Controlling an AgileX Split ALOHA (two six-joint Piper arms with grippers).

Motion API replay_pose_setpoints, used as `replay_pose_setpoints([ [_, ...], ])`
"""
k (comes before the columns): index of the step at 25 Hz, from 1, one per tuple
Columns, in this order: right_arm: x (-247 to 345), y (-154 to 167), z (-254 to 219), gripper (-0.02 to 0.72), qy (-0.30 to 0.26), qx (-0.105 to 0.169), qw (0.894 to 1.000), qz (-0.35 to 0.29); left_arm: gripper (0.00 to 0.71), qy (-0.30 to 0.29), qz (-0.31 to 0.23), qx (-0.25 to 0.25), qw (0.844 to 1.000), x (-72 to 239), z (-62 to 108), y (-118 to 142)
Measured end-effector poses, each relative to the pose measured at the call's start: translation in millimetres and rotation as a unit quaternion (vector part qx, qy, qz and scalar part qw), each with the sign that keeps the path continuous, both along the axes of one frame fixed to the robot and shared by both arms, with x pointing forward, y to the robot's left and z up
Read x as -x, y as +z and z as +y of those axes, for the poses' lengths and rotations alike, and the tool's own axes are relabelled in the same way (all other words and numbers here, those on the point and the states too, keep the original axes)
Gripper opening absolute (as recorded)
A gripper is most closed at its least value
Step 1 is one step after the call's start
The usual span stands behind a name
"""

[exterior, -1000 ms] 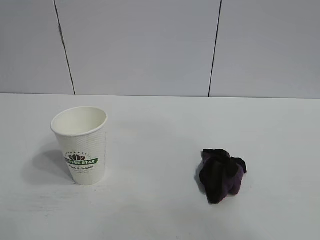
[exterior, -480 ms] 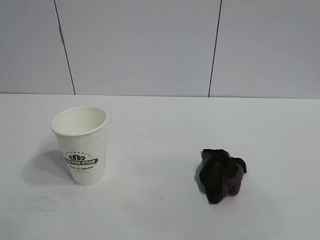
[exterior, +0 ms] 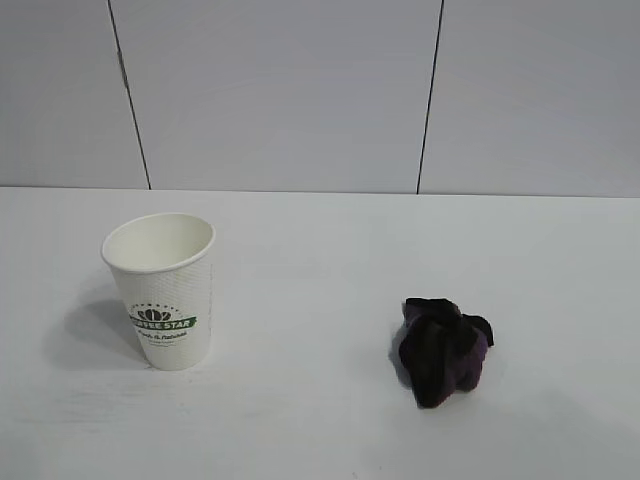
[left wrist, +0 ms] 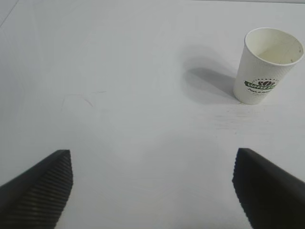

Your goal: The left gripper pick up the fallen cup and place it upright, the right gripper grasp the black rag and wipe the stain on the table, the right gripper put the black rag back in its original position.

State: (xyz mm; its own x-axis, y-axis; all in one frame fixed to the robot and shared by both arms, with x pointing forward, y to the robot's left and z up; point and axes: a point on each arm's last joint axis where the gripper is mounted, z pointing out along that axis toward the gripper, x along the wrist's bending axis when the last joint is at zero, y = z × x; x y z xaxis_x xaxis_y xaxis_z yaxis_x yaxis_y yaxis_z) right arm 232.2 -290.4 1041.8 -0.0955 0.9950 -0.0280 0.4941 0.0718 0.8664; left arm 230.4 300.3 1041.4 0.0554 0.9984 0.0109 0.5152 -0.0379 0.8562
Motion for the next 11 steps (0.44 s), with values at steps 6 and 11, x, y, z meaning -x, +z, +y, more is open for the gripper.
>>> replay_pose_setpoints([
  [6,-0.4,0.1,-1.0,0.566,-0.003,0.005,1.0,-0.002,0.658,0.0,0.0,0.0,1.0,0.0,0.0,0.0],
  [11,-0.5,0.2,-1.5,0.566,-0.006,0.006,1.0,-0.003,0.658,0.0,0.0,0.0,1.0,0.0,0.0,0.0],
])
